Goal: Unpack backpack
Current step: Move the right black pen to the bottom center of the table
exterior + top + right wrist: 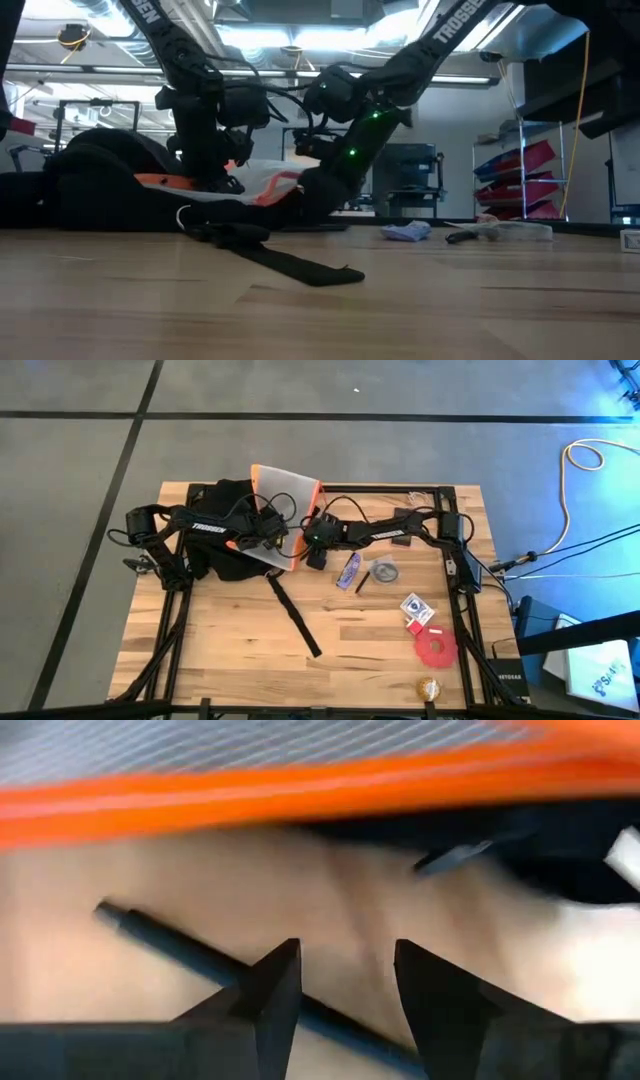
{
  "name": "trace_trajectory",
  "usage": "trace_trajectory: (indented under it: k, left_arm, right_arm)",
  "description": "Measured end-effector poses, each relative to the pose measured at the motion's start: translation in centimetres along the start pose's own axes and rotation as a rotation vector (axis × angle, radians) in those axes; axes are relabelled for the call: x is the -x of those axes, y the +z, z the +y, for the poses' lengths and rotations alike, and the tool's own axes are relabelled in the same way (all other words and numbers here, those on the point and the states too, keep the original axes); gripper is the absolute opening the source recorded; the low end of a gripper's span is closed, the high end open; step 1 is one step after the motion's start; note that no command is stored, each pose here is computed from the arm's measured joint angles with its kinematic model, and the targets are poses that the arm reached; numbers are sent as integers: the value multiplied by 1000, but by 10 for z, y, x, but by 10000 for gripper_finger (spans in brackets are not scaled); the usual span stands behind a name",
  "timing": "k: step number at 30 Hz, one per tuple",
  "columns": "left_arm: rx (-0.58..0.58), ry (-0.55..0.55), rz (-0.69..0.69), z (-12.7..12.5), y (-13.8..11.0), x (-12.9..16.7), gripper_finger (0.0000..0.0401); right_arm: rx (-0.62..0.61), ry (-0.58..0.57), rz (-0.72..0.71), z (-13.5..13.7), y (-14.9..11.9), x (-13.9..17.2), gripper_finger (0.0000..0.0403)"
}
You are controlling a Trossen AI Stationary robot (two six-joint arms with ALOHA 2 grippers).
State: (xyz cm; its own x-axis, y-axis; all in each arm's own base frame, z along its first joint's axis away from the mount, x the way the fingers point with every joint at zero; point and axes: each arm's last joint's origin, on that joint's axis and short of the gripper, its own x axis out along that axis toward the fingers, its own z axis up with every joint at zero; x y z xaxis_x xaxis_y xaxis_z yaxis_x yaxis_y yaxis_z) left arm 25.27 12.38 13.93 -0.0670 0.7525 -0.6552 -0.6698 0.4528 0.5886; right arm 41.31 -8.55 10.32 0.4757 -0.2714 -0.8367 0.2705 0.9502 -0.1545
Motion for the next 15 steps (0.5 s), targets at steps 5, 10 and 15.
trace_trajectory:
  k: [5, 10, 15]
  left_arm:
    - [1, -23, 4, -1, 0, 0, 3]
    - [-34, -70, -6, -2, 4, 1, 3]
    - [-17, -119, -17, -4, 6, 1, 3]
  right_arm:
    - [16, 58, 59, 26, -5, 15, 149]
    - [82, 142, 104, 62, -10, 41, 149]
    - [234, 105, 165, 94, -22, 66, 149]
